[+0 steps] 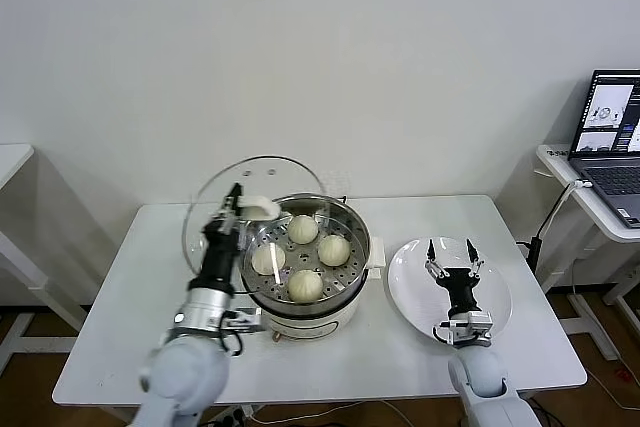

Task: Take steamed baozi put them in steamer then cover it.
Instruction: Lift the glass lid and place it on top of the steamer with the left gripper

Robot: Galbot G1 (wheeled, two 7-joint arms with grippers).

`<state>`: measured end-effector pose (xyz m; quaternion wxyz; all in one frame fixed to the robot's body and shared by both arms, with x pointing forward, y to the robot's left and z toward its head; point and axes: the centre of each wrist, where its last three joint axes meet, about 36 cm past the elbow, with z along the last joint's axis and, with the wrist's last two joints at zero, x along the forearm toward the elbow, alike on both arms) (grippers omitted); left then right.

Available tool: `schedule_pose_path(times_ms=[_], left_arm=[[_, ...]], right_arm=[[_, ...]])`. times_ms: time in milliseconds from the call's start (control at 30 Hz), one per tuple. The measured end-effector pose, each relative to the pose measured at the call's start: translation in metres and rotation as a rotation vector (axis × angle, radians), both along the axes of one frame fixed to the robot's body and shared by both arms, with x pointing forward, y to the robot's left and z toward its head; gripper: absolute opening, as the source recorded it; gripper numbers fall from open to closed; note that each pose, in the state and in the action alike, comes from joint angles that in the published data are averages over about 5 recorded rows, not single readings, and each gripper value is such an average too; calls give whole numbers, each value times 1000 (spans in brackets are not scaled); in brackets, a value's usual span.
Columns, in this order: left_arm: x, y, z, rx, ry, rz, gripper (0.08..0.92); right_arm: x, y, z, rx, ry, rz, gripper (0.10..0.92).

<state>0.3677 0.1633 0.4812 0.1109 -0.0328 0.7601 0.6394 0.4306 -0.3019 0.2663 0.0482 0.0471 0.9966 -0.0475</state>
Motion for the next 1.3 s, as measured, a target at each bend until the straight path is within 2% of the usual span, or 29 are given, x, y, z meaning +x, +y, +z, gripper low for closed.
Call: schedule_pose_path(times_ms=[267, 667, 1000, 1300], left_arm=[[7, -38, -5, 73, 74, -42, 188], [28, -59, -24, 168, 153, -26, 188], [37, -71, -33, 171, 192, -12, 188], [39, -77, -39, 143, 201, -8, 188]], right_arm=[[1, 1, -3, 3, 4, -7, 823], [4, 3, -6, 5, 5, -11, 823], [4, 2, -6, 5, 3, -12, 823], [5, 3, -7, 2, 4, -8, 823]])
